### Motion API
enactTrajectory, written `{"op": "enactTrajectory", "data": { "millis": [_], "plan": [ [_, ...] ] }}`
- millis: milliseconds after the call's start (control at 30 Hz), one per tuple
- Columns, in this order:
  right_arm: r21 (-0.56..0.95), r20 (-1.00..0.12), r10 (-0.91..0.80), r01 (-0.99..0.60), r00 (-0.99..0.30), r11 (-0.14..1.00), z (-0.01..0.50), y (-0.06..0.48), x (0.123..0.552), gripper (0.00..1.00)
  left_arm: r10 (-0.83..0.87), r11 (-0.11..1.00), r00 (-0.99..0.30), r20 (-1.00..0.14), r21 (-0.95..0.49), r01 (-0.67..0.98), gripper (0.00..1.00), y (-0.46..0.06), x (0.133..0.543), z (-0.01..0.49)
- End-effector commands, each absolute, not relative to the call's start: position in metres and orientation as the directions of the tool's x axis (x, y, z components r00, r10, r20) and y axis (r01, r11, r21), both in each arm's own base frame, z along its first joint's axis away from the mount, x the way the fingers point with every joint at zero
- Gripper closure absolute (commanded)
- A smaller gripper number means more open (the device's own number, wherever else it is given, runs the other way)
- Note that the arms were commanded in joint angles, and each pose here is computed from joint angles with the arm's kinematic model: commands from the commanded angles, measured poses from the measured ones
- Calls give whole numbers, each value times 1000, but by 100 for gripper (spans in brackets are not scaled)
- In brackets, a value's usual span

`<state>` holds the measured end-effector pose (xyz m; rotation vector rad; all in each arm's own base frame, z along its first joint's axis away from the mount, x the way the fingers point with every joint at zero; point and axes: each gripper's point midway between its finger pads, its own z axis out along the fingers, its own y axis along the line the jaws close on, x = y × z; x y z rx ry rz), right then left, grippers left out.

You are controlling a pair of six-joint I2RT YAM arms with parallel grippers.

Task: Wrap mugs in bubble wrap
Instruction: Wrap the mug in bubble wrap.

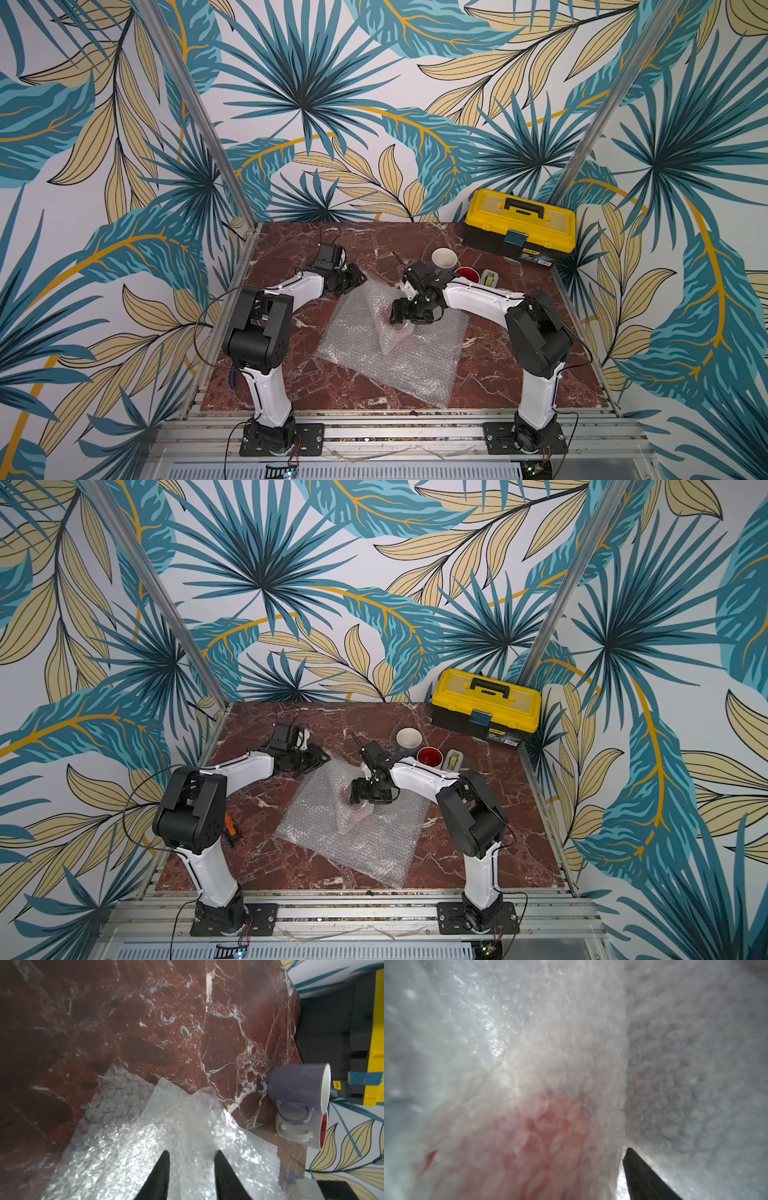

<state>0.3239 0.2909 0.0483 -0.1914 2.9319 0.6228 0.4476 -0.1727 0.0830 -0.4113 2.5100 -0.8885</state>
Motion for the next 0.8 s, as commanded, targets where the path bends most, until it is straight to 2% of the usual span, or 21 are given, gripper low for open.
{"op": "enactTrajectory", "data": {
  "millis": [0, 333, 433, 600, 767],
  "plan": [
    [291, -81, -104, -123, -991, 949, 18, 269, 310, 23, -403, 731, -836, -373, -681, -49, 72, -177, 466, 110],
    [292, -79, -101, -120, -992, 949, 18, 269, 310, 24, -392, 730, -832, -393, -683, -21, 91, -179, 473, 116],
    [288, -79, -103, -121, -992, 950, 17, 269, 309, 24, -387, 729, -834, -393, -685, -15, 100, -179, 472, 116],
    [291, -79, -98, -117, -992, 949, 17, 269, 310, 24, -372, 718, -825, -425, -695, 35, 100, -182, 466, 131],
    [290, -84, -93, -114, -992, 950, 18, 270, 312, 24, -378, 653, -817, -437, -751, 99, 100, -190, 446, 153]
  ]
}}
